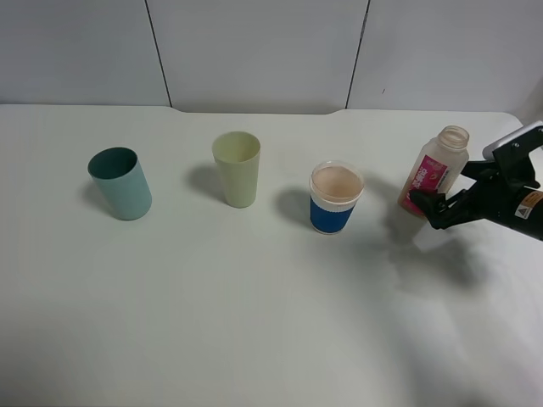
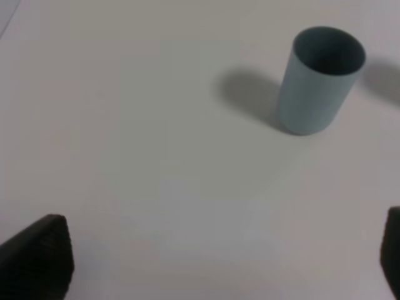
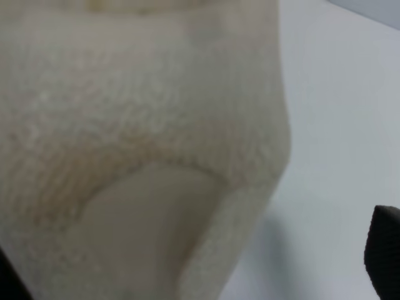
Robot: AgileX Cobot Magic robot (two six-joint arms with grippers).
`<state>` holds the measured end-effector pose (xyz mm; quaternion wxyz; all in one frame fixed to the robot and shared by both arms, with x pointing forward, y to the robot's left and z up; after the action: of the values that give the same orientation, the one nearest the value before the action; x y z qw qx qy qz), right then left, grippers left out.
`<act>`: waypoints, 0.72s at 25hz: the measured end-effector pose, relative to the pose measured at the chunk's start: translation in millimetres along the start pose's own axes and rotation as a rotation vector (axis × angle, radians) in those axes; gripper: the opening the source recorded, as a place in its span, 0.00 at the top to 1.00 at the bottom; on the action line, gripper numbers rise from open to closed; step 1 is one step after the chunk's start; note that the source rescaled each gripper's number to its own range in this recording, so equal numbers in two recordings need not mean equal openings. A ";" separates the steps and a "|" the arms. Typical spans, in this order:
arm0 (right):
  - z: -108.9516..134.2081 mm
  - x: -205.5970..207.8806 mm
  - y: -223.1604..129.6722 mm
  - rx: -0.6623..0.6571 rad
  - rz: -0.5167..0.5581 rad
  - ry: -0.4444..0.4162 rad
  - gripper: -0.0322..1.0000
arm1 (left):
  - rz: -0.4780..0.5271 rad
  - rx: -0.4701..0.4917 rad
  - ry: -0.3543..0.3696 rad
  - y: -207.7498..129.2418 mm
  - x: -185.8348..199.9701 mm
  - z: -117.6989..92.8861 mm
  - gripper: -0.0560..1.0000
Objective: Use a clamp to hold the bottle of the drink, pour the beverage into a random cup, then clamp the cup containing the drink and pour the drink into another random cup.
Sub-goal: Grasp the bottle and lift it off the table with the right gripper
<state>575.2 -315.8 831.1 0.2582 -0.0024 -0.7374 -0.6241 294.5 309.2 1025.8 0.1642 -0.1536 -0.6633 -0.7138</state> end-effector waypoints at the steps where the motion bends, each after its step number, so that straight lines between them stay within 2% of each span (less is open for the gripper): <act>1: 0.0 0.0 0.0 0.000 0.000 0.000 0.00 | 0.000 0.000 0.000 0.0 0.0 0.0 0.00; 9: -1.0 -2.0 2.7 0.000 -0.008 0.002 0.00 | 0.000 0.000 0.000 0.0 0.0 0.0 0.00; 14: 18.6 -17.3 16.5 0.050 -0.034 0.069 0.00 | 0.000 0.000 0.000 0.0 0.0 0.0 0.00; 18: 24.2 -19.3 17.5 0.053 -0.033 0.086 0.00 | 0.000 0.000 0.000 0.0 0.0 0.0 0.00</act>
<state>588.5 -283.5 837.6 0.2793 0.0433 -0.7418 -0.6081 294.5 309.2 1025.8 0.1642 -0.1536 -0.6633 -0.7138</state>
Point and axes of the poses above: a point on each arm's last joint axis where the gripper is mounted, x pointing back along that axis away from the gripper, z along the wrist's bending axis when the last joint is at zero, y = z × x, the point moved 7 cm from there along -x, pointing out along that axis toward the gripper, and after that the axes turned 9 degrees about -x, right-handed, at the moved point
